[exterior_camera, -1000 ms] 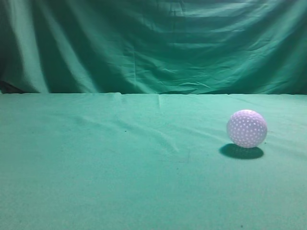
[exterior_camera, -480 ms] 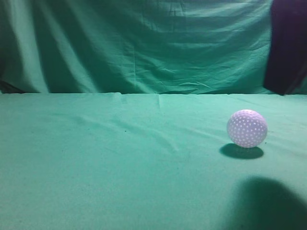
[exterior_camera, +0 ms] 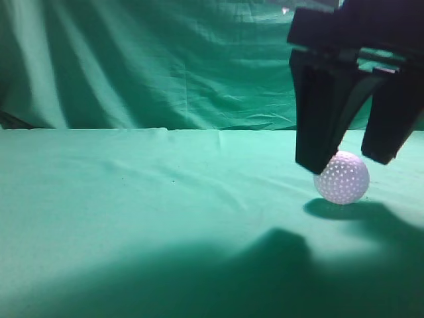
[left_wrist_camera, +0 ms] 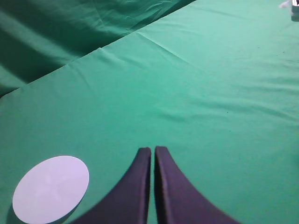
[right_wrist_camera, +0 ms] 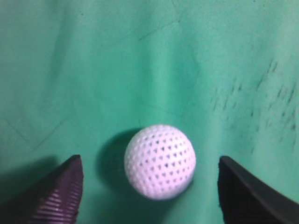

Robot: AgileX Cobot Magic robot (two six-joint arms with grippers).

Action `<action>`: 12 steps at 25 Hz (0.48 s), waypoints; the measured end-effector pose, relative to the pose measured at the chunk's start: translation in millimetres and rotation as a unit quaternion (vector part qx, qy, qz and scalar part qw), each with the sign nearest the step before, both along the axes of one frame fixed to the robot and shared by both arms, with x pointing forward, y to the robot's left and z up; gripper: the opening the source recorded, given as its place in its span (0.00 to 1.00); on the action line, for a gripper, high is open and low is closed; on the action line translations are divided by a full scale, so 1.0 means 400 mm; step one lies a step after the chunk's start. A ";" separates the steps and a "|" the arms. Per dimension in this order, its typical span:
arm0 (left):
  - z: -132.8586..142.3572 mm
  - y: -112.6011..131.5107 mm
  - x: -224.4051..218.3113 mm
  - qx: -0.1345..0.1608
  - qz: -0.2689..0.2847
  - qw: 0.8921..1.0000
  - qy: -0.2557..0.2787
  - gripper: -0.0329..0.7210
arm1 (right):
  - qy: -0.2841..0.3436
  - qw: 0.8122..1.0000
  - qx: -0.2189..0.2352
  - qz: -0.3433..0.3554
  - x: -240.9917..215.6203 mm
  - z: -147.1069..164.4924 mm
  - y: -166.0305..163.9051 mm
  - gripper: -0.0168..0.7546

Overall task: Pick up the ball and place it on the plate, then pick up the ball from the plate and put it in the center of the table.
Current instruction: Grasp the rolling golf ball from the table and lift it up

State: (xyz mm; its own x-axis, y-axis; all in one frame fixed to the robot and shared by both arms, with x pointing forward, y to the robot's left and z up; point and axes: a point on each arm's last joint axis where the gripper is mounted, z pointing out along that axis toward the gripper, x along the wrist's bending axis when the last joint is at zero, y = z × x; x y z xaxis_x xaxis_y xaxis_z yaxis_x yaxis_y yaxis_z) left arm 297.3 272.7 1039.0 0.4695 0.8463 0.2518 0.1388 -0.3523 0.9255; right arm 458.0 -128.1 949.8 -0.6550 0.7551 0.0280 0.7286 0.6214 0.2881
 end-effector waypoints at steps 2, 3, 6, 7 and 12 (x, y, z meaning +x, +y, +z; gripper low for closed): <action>0.000 0.000 0.000 0.000 0.000 1.000 0.000 0.04 | -0.003 1.000 0.002 -0.001 0.007 -0.010 0.005 0.72; 0.000 0.000 0.000 0.000 0.000 1.000 0.000 0.04 | -0.003 1.000 0.001 -0.001 0.009 -0.016 0.006 0.72; 0.000 0.000 0.000 0.000 0.000 1.000 0.000 0.04 | -0.007 1.000 0.002 -0.002 0.017 -0.028 0.011 0.72; 0.000 0.000 0.000 0.000 0.000 1.000 0.000 0.04 | -0.005 1.000 0.000 -0.001 0.018 -0.033 0.012 0.72; 0.000 0.000 0.000 0.000 0.000 1.000 0.000 0.04 | 0.000 1.000 -0.005 -0.002 0.023 -0.054 0.015 0.44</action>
State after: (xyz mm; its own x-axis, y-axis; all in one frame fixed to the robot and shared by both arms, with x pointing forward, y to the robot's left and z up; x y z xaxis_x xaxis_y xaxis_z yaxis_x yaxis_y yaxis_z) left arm 297.3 272.7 1039.0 0.4695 0.8463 0.2518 0.1388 -0.3523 0.9255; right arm 467.2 -122.1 928.2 -0.6521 0.7579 0.0206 0.7312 0.6214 0.2815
